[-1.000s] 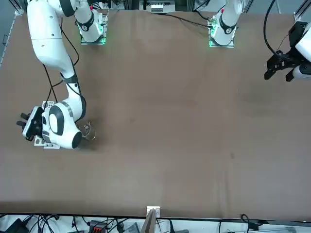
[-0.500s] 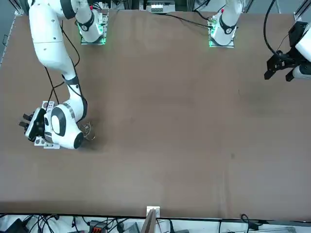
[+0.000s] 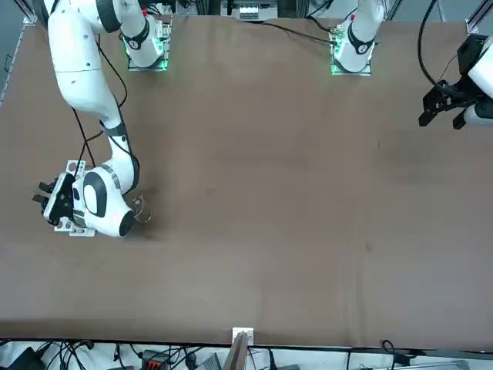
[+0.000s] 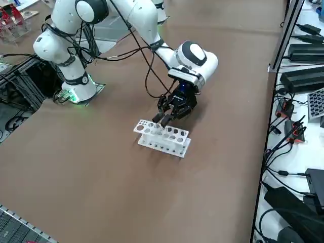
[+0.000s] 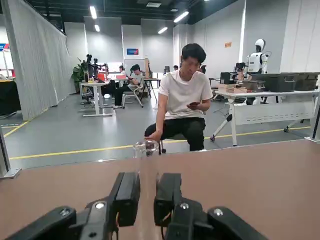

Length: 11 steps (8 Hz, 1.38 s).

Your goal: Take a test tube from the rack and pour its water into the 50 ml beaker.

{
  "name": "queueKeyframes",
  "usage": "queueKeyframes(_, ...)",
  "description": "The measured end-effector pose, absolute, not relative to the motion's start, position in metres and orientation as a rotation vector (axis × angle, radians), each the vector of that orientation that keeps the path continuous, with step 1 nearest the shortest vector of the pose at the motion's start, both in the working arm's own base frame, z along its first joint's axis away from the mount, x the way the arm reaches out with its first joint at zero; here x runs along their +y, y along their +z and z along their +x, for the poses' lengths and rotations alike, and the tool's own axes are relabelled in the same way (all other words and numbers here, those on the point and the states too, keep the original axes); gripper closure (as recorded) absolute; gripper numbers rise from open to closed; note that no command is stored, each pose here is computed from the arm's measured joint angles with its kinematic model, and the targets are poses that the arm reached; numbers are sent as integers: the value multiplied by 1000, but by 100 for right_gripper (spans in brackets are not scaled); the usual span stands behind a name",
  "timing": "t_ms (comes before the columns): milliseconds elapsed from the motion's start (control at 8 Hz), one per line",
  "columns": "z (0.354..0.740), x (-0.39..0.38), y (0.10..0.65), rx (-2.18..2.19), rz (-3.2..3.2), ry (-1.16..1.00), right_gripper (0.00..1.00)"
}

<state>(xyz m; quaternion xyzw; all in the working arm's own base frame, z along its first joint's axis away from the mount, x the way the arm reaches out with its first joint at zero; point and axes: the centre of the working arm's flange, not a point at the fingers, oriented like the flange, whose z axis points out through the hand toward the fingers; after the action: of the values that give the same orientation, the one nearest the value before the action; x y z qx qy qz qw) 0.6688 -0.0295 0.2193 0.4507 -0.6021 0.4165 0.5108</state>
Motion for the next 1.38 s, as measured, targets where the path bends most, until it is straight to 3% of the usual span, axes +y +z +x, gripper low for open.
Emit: queueKeyframes(1375,665,-30,189,-1418,1100,1003,76)
